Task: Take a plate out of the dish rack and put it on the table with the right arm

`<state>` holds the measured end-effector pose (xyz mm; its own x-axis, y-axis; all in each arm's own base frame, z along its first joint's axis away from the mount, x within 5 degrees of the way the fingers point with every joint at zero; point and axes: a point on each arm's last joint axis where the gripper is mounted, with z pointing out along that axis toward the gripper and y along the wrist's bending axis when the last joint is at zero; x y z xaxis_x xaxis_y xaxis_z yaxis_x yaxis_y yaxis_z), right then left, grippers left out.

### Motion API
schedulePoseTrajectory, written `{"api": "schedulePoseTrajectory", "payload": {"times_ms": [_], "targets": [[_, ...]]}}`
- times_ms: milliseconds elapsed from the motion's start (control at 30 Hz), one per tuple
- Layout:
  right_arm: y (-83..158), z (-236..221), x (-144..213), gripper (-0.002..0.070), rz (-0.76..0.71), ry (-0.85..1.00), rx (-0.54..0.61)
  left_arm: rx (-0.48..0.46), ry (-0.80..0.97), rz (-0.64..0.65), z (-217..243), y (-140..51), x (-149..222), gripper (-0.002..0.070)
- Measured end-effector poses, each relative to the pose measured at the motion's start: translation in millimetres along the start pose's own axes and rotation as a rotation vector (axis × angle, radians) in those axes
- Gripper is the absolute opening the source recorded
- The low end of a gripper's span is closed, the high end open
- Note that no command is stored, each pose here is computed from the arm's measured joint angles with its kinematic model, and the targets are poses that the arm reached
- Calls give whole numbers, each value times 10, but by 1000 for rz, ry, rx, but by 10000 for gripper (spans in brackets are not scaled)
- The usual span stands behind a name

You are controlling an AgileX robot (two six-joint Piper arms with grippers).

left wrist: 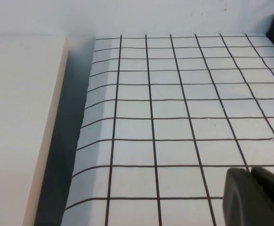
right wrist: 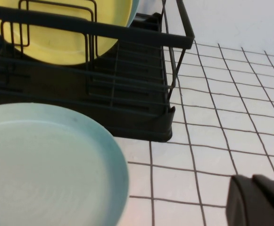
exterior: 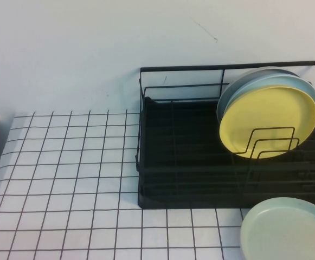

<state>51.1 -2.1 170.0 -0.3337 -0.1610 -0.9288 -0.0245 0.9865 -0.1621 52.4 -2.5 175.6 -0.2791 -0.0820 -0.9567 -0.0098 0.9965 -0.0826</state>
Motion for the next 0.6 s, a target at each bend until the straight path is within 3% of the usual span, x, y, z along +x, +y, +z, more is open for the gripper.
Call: {"api": "schedulePoseTrajectory", "payload": {"times_ms": [600], "targets": [[6,0,-1,-2,-14,-2,-10,0,0,0,0,0,0,-3]]}}
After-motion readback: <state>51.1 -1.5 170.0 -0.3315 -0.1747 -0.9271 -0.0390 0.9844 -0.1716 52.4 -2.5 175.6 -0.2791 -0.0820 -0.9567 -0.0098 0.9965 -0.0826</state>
